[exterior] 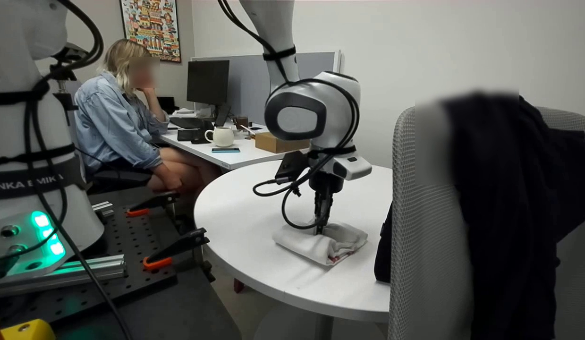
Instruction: Use the white and red towel to wipe the table top
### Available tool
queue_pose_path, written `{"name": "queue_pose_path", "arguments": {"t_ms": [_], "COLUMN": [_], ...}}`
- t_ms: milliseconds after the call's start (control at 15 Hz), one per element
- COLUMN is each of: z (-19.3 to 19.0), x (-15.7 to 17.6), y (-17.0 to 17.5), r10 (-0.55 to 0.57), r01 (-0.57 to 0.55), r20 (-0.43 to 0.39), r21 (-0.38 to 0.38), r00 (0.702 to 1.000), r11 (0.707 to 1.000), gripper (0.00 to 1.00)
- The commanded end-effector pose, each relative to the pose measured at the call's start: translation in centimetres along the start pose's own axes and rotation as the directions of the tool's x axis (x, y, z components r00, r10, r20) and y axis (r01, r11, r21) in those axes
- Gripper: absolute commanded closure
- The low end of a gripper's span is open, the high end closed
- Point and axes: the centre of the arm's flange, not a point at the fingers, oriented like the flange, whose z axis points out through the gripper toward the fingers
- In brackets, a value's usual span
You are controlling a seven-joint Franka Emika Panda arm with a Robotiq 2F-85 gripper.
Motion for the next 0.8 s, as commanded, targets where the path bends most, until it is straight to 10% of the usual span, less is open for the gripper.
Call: {"name": "queue_pose_path", "arguments": {"t_ms": [0, 400, 733], "z": [2.2, 3.2, 5.0], "x": [-8.3, -19.2, -17.0], "y": [2.2, -1.8, -8.8], "r10": [-0.141, -0.386, -0.388], "r01": [0.140, 0.374, 0.376], "r20": [0.110, 0.139, 0.112], "r21": [0.010, 0.103, 0.119], "r00": [0.984, 0.912, 0.915], "r11": [0.990, 0.922, 0.919], "gripper": [0.98, 0.98, 0.98]}}
